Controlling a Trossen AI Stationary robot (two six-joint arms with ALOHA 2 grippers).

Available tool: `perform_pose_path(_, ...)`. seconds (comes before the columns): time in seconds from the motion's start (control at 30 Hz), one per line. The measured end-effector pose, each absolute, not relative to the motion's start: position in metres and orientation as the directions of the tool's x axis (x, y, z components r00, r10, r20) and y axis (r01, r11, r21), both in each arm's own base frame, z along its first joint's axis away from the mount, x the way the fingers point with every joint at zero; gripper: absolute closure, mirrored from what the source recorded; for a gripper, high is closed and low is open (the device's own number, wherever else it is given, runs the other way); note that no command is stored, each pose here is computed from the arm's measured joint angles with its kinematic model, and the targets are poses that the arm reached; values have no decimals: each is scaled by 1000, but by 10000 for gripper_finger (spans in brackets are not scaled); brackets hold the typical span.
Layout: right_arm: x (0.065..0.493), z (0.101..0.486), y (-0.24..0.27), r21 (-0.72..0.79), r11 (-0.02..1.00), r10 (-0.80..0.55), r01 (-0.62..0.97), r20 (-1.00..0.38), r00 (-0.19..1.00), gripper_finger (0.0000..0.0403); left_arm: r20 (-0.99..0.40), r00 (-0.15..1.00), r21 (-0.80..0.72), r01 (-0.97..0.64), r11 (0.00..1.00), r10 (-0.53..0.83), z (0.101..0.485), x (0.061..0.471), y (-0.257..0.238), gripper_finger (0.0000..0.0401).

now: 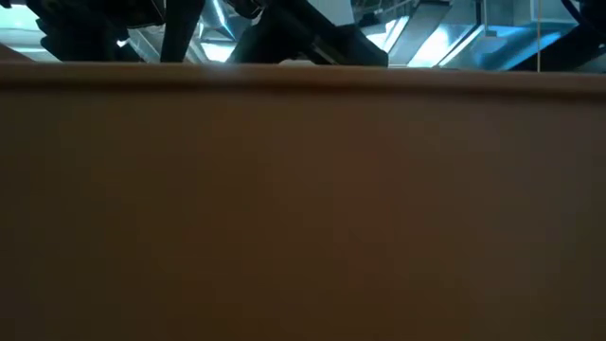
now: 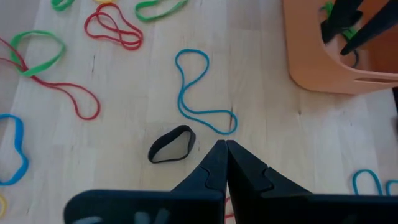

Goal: Pick and place rubber bands into bin
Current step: Adjust the orange bin, then put the red rubber band into the orange bin

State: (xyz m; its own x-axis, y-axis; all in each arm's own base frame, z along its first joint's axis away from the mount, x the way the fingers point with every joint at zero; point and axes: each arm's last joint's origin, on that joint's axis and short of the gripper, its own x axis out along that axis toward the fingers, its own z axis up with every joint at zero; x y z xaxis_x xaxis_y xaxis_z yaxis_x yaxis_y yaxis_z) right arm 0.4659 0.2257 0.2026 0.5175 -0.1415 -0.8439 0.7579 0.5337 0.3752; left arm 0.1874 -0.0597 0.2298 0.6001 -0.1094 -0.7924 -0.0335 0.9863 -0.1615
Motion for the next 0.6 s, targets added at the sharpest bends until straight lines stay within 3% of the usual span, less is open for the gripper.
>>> perform_pose_path(0.17, 463, 207, 226, 365, 575, -91, 732, -861, 501, 312, -792, 600, -162, -33, 986, -110, 230, 187, -60, 399)
perform_pose_path(0.3, 453, 234, 222, 357, 610, -87, 708, -858, 506, 312, -792, 600, -161, -34, 986, -108, 230, 187, -60, 399)
perform_pose_path(0.47, 431, 260, 210, 220, 701, -129, 678, -896, 424, 315, -792, 601, -161, -34, 986, -108, 230, 187, -60, 399)
perform_pose_path(0.6, 406, 272, 199, 22, 734, -233, 679, -930, 283, 357, -790, 607, -145, -49, 988, -86, 230, 188, -59, 399)
